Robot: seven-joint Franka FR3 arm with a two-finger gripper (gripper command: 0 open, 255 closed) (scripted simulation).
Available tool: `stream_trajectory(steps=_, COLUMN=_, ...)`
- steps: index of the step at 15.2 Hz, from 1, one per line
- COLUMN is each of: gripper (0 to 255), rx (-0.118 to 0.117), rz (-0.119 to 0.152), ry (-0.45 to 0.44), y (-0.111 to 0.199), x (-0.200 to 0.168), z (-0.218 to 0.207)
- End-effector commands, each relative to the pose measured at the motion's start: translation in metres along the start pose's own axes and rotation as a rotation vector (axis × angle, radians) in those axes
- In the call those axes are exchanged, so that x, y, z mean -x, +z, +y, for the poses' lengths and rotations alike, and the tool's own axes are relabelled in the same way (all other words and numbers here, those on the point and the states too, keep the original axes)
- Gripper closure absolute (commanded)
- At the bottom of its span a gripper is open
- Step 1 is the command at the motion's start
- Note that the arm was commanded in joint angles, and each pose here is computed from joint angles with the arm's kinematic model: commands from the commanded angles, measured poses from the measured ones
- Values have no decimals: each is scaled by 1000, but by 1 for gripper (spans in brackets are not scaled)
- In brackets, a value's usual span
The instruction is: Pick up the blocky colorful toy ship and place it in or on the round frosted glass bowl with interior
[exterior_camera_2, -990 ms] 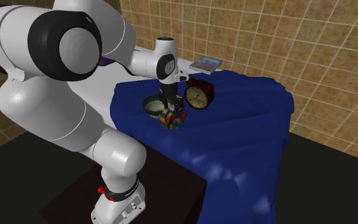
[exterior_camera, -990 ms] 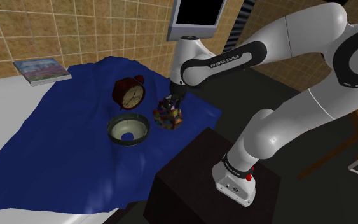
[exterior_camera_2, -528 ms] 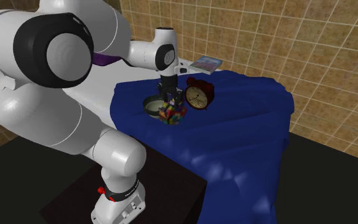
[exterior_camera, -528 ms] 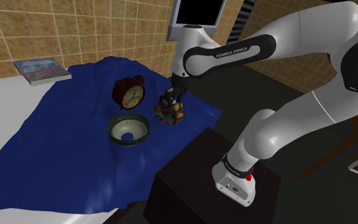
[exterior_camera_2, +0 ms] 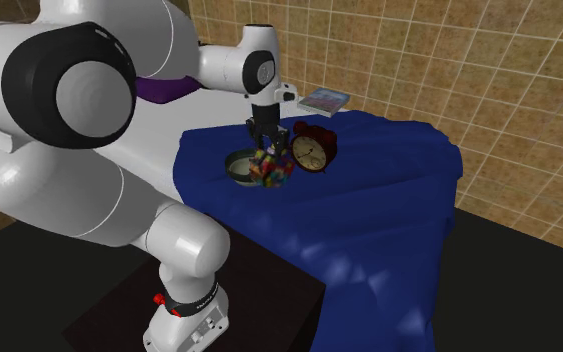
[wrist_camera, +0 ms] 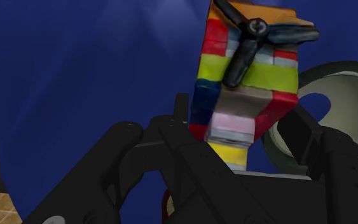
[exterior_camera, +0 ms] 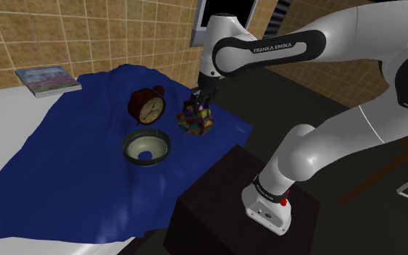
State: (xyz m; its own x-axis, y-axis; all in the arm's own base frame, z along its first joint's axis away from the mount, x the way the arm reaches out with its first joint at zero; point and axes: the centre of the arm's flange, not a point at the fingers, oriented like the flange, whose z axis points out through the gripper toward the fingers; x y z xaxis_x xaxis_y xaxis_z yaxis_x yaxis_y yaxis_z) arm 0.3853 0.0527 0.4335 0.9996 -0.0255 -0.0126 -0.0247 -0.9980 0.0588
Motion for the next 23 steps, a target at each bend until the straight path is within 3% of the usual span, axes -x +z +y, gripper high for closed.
stream_trajectory(steps=1, gripper=255, rx=0, rz=1, ry=0, y=-8, x=-3, z=-13)
stream_trajectory(steps=13, gripper=255, rx=0, rz=1, ry=0, y=-45, x=-49, z=-166)
stream_trajectory(steps=23, gripper=255, rx=0, rz=1, ry=0, y=8, x=-50, z=-170)
